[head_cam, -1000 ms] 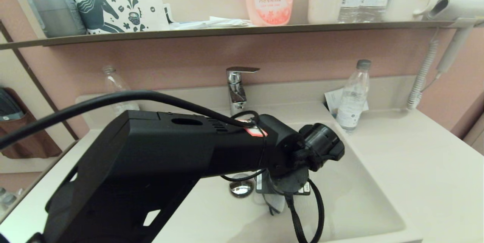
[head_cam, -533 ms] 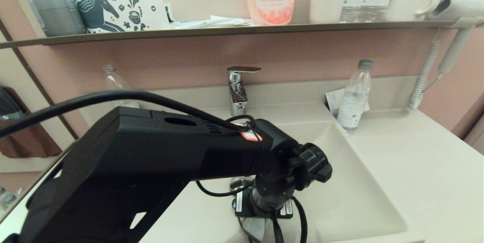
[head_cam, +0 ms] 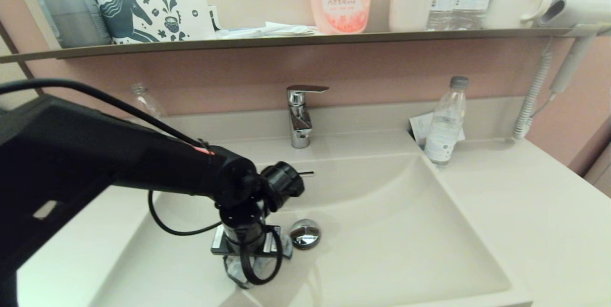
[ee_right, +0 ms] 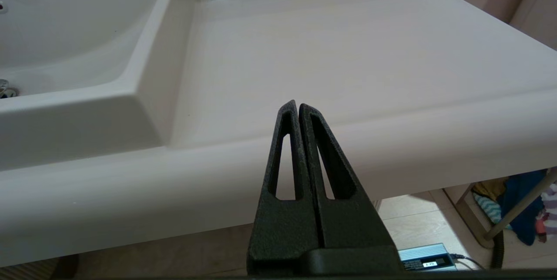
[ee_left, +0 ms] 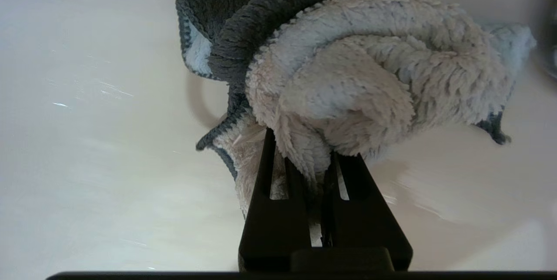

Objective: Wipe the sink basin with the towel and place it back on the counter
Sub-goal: Wipe the sink

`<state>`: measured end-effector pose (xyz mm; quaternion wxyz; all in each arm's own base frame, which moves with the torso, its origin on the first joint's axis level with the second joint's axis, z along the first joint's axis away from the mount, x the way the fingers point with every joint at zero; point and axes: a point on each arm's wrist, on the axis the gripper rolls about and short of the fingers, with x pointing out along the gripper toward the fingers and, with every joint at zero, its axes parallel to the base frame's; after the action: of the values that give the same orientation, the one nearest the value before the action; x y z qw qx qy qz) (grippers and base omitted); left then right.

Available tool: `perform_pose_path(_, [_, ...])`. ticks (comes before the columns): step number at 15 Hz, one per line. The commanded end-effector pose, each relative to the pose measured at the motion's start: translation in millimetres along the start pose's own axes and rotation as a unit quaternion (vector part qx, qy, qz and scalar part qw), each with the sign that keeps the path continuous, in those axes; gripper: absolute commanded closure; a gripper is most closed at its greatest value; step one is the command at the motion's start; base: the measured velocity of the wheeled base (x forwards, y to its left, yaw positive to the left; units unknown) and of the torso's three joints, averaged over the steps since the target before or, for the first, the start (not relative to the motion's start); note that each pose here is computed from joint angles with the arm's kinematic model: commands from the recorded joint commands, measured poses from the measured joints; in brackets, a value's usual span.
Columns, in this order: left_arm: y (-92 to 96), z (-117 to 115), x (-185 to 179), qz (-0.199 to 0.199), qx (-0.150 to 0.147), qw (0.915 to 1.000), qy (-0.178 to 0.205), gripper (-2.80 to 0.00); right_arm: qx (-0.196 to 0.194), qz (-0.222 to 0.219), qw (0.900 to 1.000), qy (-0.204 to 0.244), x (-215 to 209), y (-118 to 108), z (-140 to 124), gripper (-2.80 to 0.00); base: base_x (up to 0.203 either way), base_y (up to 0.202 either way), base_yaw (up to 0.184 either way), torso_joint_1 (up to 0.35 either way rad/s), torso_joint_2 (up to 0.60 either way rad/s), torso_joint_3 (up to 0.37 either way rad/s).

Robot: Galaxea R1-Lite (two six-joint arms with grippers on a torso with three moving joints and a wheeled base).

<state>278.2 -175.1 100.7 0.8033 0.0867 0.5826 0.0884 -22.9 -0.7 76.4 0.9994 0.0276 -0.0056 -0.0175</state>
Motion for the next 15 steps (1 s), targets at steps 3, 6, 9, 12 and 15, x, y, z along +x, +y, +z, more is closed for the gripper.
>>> perform_pose_path(3, [57.3, 35, 3, -0.008, -0.036, 0.9969, -0.069, 0.0, 0.0, 0.0, 1.0, 0.001, 0, 0, 0, 0.0, 0.0, 0.0, 0.0, 0.0, 0.0, 0.0])
perform_pose_path(6, [39.5, 52, 19, -0.028, -0.055, 0.991, -0.119, 0.0, 0.0, 0.0, 1.0, 0.001, 0, 0, 0, 0.0, 0.0, 0.0, 0.0, 0.0, 0.0, 0.0])
perform_pose_path(9, [-1.6, 50, 23, -0.048, -0.075, 0.988, -0.126, 0.0, 0.0, 0.0, 1.0, 0.001, 0, 0, 0, 0.0, 0.0, 0.0, 0.0, 0.0, 0.0, 0.0])
perform_pose_path(12, [-39.5, 43, 20, -0.066, -0.06, 0.987, -0.134, 0.0, 0.0, 0.0, 1.0, 0.001, 0, 0, 0, 0.0, 0.0, 0.0, 0.0, 0.0, 0.0, 0.0])
perform_pose_path(15, [-70.7, 44, 8, -0.076, -0.073, 0.9847, -0.139, 0.0, 0.0, 0.0, 1.0, 0.001, 0, 0, 0, 0.0, 0.0, 0.0, 0.0, 0.0, 0.0, 0.0])
